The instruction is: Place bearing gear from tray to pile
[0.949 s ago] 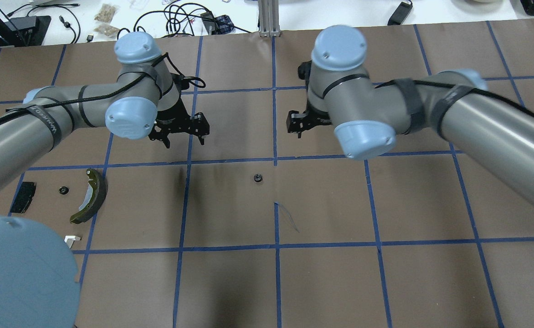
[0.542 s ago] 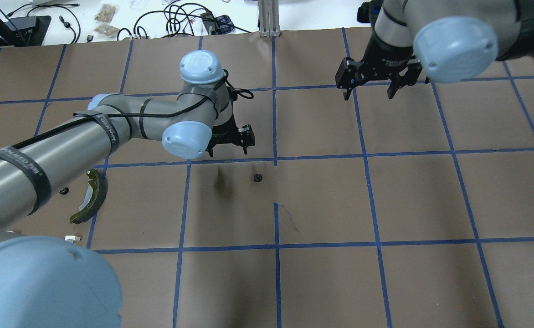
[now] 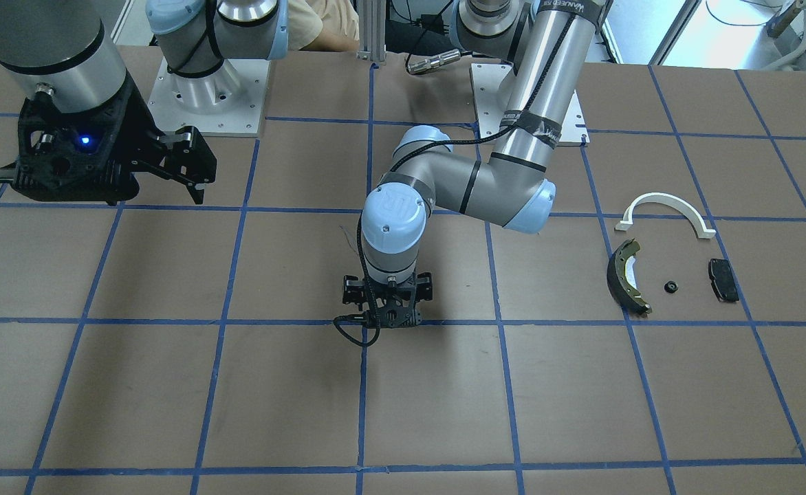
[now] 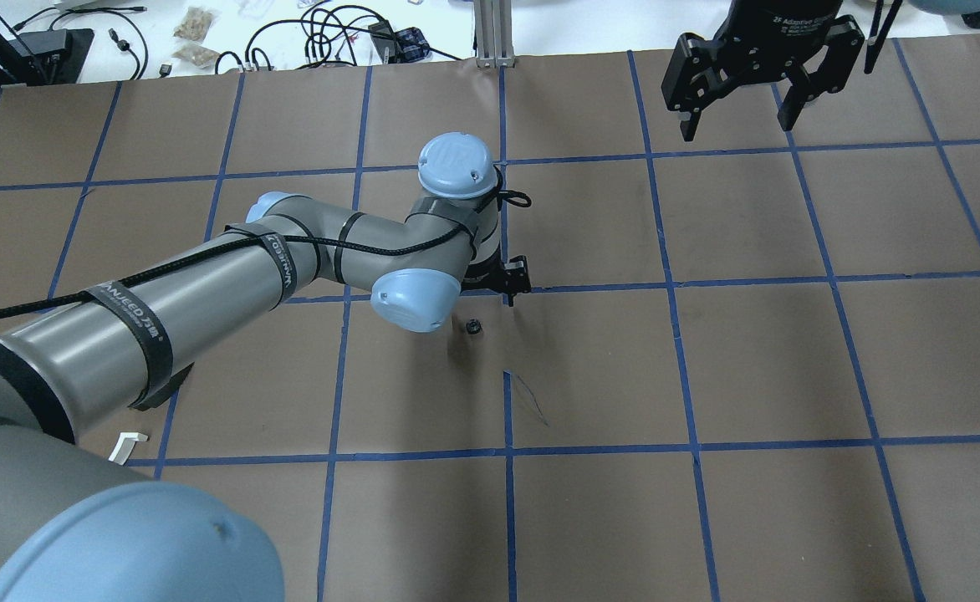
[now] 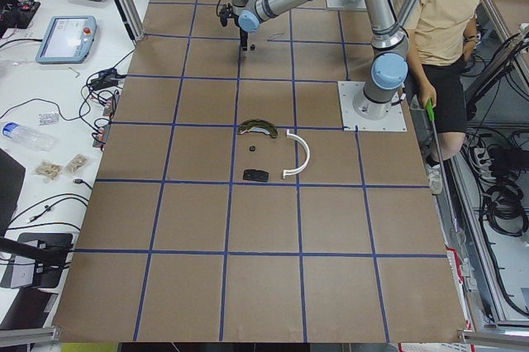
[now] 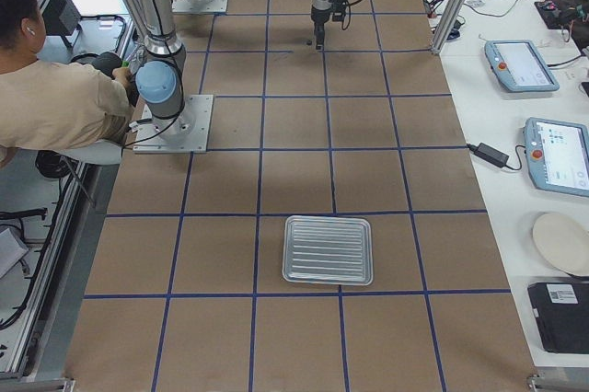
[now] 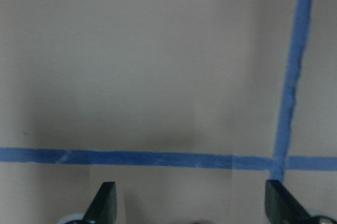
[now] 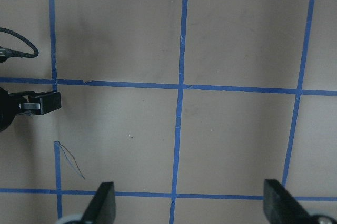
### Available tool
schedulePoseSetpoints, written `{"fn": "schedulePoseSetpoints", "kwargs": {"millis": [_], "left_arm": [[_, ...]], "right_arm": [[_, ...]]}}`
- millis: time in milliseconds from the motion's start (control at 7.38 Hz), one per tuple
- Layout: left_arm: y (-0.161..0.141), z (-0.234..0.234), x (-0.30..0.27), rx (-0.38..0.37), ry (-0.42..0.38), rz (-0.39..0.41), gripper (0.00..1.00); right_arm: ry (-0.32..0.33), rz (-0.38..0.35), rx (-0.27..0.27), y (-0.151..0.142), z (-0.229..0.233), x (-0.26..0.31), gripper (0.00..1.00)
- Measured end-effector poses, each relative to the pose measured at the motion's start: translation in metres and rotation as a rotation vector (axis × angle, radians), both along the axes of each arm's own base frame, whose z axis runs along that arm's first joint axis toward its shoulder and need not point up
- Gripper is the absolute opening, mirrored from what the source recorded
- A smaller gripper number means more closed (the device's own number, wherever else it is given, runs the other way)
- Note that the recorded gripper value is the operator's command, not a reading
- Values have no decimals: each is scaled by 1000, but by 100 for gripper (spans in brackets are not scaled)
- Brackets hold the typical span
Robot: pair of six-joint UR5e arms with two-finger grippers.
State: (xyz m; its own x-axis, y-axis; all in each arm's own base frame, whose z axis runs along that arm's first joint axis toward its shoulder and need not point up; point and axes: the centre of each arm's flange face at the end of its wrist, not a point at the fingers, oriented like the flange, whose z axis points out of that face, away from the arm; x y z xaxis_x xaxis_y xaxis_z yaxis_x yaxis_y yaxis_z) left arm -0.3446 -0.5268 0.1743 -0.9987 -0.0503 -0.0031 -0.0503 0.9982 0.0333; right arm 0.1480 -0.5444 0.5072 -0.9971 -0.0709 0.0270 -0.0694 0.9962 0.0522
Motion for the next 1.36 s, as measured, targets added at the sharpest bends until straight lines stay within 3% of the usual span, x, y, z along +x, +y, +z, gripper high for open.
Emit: {"fn": "schedulePoseSetpoints", "kwargs": {"millis": [542,678,814,949,1085,1356], "left_arm": [[19,-12,9,-1,-1,9,100],[19,-16,10,-5,-2,10,78],[18,-16,10,-10,-4,10,38],[19,-15,11,-15,-7,10,13],[19,-13,12,-18,-9,9,0],[20,-12,13,-20,-12,9,0]], "right_arm": [[-1,71,-12,2,-22,0,100],[-1,72,-12,2,-23,-1,100],[-1,66,-15,3,-22,-1,100],[1,60,-17,3,-22,-1,100],[1,58,-17,3,-22,-1,100],[2,57,-11,3,-23,-1,100]]}}
